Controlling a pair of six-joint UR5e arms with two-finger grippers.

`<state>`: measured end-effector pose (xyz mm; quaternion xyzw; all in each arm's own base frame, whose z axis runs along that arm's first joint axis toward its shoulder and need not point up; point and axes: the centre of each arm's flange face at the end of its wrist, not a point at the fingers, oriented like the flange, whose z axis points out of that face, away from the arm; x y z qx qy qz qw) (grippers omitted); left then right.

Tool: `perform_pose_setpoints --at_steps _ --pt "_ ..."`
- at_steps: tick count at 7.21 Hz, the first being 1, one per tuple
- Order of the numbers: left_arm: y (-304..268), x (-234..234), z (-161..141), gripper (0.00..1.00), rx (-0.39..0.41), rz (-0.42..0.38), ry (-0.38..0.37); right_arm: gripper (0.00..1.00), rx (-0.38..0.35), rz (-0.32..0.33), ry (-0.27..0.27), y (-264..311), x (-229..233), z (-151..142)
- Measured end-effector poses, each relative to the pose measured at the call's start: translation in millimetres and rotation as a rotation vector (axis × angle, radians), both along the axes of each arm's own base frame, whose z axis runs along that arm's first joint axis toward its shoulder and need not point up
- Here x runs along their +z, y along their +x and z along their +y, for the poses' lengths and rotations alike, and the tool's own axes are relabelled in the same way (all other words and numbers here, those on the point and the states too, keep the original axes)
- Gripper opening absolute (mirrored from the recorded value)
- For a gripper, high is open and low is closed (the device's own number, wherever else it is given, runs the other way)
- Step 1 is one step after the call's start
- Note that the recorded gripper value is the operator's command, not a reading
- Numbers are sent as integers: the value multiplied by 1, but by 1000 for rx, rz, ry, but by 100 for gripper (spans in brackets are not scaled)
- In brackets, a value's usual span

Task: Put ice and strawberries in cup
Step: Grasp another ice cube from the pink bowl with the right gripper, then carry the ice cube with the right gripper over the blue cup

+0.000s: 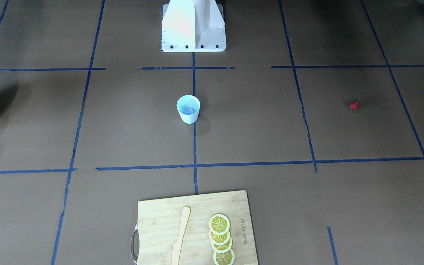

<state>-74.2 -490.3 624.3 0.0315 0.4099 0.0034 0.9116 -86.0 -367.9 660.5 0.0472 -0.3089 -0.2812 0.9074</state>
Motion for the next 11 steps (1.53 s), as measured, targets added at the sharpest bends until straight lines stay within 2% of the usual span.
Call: perform_pose_setpoints --at_steps 1,2,3,4,8,10,11 --pt "0 0 0 100 0 0 0 49 -1 0 0 0 0 0" --pt "0 0 0 100 0 0 1 38 -2 0 0 -1 0 0" --pt "0 -1 0 100 0 0 1 14 -2 0 0 -1 0 0" --pt "0 -1 0 100 0 0 1 2 -2 -1 2 -1 -1 0" --pt "0 -8 1 100 -7 0 4 0 7 -19 21 2 -20 -1" --pt "0 -12 5 100 -9 0 6 0 49 -25 20 14 -84 -11" --pt "0 -12 6 100 -9 0 4 0 67 -39 25 11 -122 -25"
